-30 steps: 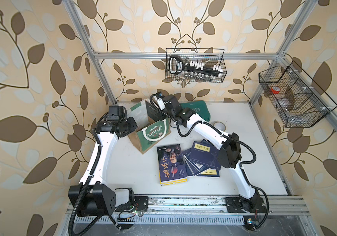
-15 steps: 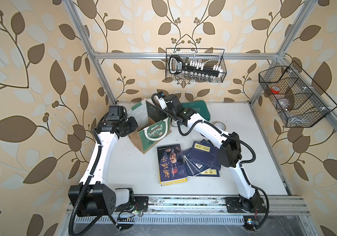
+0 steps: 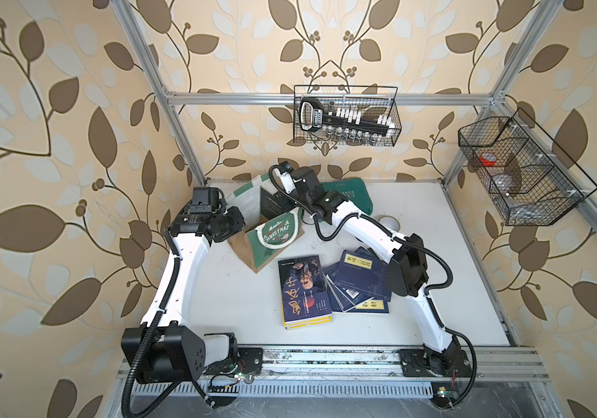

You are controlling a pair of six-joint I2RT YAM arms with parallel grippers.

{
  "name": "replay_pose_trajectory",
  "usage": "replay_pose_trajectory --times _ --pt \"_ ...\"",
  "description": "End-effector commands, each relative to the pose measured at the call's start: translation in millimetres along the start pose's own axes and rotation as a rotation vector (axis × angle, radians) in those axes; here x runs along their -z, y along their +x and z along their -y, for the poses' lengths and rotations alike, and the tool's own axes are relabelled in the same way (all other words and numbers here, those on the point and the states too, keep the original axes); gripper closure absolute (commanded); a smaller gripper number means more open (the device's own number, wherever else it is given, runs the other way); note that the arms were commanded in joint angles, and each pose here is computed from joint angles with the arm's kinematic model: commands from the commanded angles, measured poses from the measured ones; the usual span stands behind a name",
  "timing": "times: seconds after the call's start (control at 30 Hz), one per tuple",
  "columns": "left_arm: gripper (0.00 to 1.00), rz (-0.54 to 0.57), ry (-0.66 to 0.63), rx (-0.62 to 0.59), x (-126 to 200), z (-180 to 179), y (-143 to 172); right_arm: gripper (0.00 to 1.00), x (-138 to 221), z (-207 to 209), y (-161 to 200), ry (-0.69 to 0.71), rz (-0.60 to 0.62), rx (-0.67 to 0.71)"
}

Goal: Put the books into the canvas bag
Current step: Place the book in the canvas bag.

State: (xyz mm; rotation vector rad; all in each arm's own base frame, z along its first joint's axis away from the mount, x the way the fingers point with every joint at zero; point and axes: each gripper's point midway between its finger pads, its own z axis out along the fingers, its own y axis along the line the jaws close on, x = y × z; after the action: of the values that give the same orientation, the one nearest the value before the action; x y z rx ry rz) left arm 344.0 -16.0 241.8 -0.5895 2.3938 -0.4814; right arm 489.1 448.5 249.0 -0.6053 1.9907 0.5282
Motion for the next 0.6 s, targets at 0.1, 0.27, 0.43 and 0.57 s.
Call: replay_pose_trajectory --times 0.1,0.27,0.43,0.57 --pt "0.67 0.009 0.055 -0.040 3.2 12.2 -2.7 0.51 7.7 -2.2 -10.7 -0.039 0.017 0.018" --pt "0.58 0.014 0.063 -0.044 4.4 14.1 -4.1 0.40 34.9 -19.2 -36.9 -0.103 0.091 0.044" --pt "0.30 0.015 0.077 -0.042 6.8 17.8 -5.3 0.26 66.9 -37.0 -49.8 -0.160 0.138 0.063" --pt "0.09 0.010 0.103 -0.046 9.4 22.4 -3.7 0.17 87.7 -42.1 -37.9 -0.192 0.125 0.041"
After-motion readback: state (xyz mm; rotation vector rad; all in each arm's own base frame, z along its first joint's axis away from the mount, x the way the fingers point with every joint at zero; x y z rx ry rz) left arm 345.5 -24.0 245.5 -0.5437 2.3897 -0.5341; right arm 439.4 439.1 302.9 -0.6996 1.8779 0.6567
